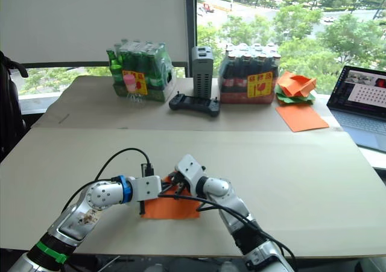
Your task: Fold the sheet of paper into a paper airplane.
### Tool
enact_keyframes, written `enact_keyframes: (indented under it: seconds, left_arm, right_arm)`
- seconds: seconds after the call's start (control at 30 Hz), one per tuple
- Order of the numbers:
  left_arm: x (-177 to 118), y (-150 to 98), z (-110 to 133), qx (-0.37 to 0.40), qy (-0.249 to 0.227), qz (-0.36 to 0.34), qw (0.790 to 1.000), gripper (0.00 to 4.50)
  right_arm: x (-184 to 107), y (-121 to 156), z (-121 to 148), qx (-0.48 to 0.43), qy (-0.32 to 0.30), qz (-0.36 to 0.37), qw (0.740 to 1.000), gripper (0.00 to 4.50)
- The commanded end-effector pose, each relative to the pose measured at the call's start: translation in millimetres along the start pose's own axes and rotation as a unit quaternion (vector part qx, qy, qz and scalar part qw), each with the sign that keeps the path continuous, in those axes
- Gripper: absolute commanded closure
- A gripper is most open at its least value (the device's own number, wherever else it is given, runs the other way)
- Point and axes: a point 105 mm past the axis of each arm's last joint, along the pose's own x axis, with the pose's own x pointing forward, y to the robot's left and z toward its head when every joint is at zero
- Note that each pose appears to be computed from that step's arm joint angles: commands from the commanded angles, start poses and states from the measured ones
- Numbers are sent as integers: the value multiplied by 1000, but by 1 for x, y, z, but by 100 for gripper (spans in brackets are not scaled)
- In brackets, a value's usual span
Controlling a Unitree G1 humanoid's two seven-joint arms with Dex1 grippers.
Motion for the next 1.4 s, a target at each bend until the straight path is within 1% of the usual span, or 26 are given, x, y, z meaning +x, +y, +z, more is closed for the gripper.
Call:
enact_keyframes:
  seconds: [0.03, 0.27, 0.67, 0.77, 0.8, 0.83, 0.87, 0.9, 0.97, 1.13, 1.2, 1.3, 1.4]
  left_arm:
    - [8, -27, -12, -24, 21, -52, 998, 448]
    - [10, -27, -10, -24, 17, -49, 998, 448]
    - [11, -28, -8, -31, 13, -46, 998, 448]
    - [9, -30, -7, -52, 10, -52, 997, 448]
    - [9, -30, -7, -57, 10, -52, 997, 395]
    - [8, -29, -7, -59, 10, -50, 997, 371]
    - [8, -27, -7, -57, 11, -45, 997, 329]
    - [7, -25, -8, -56, 12, -40, 998, 303]
    - [4, -25, -10, -63, 16, -44, 997, 236]
    - [-12, -30, -11, -118, 3, -66, 991, 236]
    - [-23, -32, -8, -148, -17, -82, 985, 236]
    - [-40, -29, -9, -209, -30, -87, 974, 236]
    - [-54, -16, -15, -262, -35, -64, 962, 236]
  right_arm:
    - [0, -3, 9, -22, 11, 2, 1000, 450]
    - [4, -10, 22, -52, 30, -1, 998, 450]
    - [2, -3, 8, -83, 78, 27, 993, 450]
    - [2, -1, 6, -82, 80, 28, 993, 450]
    - [2, -1, 6, -82, 81, 28, 993, 450]
    - [2, 0, 5, -82, 81, 29, 993, 450]
    - [2, 0, 5, -81, 82, 30, 993, 450]
    - [2, 1, 4, -81, 83, 30, 993, 450]
    - [3, 1, 4, -80, 83, 31, 993, 450]
    - [2, 0, 2, -75, 85, 29, 993, 450]
    - [2, 0, 2, -73, 85, 28, 993, 450]
    - [2, 0, 0, -71, 86, 28, 993, 450]
    - [3, 1, 0, -69, 85, 28, 994, 450]
